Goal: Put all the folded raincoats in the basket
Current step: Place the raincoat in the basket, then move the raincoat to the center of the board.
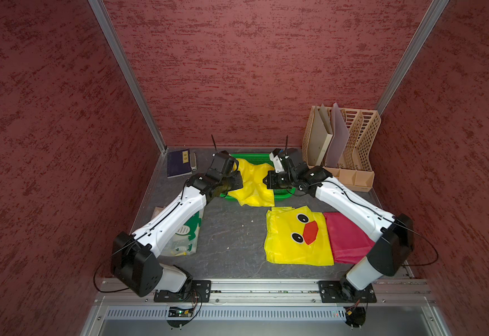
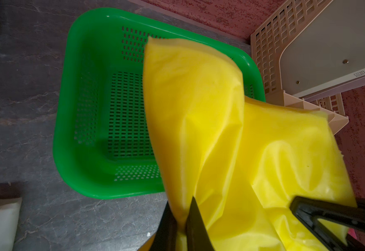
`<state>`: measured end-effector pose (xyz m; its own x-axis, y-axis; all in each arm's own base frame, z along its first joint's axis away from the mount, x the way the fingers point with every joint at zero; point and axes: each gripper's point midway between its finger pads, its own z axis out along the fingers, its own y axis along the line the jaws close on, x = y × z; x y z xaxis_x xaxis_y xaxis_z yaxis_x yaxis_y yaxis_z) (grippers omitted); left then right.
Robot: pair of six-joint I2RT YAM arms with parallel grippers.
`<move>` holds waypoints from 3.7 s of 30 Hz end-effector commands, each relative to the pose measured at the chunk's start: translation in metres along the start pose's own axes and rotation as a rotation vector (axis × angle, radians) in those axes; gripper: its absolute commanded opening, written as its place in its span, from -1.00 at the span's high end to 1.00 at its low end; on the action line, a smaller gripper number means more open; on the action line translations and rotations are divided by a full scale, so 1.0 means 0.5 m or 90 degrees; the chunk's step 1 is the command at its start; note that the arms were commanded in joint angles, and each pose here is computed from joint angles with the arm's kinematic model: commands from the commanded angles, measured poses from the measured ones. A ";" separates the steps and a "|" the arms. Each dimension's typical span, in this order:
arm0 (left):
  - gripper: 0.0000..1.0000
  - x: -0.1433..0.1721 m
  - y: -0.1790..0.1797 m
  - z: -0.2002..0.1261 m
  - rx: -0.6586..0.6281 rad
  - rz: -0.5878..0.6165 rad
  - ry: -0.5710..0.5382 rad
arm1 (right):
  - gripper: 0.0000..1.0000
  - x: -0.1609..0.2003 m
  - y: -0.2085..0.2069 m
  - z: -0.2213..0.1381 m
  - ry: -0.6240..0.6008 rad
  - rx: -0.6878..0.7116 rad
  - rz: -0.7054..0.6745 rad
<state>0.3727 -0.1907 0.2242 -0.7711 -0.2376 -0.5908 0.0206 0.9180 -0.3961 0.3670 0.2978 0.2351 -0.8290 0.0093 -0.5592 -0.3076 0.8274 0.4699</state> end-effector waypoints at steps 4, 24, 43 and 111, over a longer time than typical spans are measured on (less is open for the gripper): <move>0.99 -0.080 0.009 0.063 0.042 -0.012 -0.034 | 1.00 -0.060 -0.040 0.064 0.017 -0.025 -0.028; 0.65 -0.056 0.082 0.236 0.005 -0.067 0.048 | 0.85 -0.073 -0.208 0.206 0.088 0.040 0.002; -0.99 -0.135 -0.028 0.069 0.068 -0.003 -0.066 | -0.24 -0.157 -0.149 0.008 -0.033 0.074 -0.043; -1.00 0.253 0.079 -0.024 -0.015 -0.057 0.045 | -0.14 0.446 -0.139 0.049 0.158 0.179 0.064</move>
<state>0.2762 -0.1820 0.1401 -0.8189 -0.2825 -0.4996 -0.0643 0.9102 -0.4091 0.2068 0.2494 0.0368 -0.9619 -0.0366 -0.2711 -0.1114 0.9575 0.2662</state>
